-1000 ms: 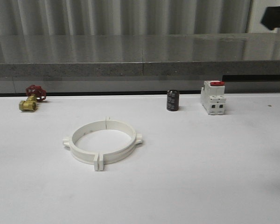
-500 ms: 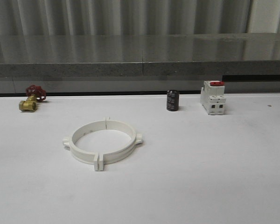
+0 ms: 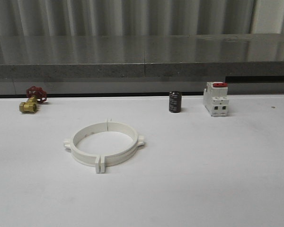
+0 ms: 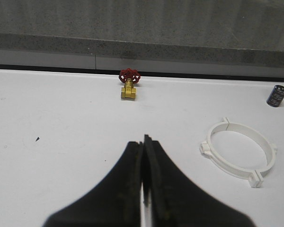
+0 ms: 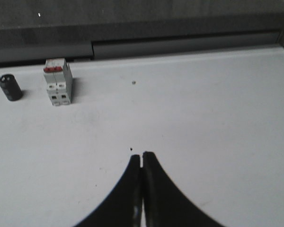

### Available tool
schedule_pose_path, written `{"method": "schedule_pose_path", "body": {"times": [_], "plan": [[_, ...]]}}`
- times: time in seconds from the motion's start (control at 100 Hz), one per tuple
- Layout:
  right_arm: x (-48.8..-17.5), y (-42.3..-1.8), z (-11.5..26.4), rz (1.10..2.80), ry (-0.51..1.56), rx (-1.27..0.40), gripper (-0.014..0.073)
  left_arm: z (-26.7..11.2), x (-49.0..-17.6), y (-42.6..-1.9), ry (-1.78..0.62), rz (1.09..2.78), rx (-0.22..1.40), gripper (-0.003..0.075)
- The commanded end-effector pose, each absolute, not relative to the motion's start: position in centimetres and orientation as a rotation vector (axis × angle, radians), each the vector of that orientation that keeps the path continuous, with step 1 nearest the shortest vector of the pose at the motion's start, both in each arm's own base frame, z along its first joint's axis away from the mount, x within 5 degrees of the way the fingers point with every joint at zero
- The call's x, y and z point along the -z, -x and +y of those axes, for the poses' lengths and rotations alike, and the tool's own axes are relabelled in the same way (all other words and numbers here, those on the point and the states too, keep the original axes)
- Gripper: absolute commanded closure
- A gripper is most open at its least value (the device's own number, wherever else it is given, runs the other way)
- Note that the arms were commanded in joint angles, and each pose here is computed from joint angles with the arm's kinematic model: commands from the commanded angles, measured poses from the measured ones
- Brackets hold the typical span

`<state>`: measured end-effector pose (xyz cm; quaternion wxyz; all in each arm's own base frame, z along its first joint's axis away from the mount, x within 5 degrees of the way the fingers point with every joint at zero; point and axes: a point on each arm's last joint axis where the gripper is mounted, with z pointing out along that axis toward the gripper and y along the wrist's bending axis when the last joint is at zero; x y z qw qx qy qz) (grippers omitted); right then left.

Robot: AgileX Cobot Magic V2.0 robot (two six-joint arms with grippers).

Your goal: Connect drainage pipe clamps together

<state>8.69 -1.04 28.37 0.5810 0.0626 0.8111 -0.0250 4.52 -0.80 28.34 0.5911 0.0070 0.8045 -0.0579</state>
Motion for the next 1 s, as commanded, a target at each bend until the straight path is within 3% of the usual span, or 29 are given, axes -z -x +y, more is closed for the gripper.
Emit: {"method": "schedule_pose_path", "body": {"times": [0.0,0.32,0.6,0.99], "plan": [[-29.3,-7.8,-1.0,1.694,-0.111,0.086,0.066,-0.8,-29.8,-4.6,-0.004,1.781,0.138,0.0741],[-24.8,-5.0,-0.6,1.546,-0.097,0.087,0.066,-0.8,-29.8,-4.6,-0.004,1.781,0.138,0.0741],[-21.4,-5.3,-0.5,1.415,-0.065,0.08,0.066,-0.8,-29.8,-4.6,-0.004,1.781,0.138,0.0741],[-21.6,-5.3,-0.3,1.411,-0.043,0.057,0.066,-0.8,-29.8,-4.6,-0.004,1.781,0.138,0.0741]]}}
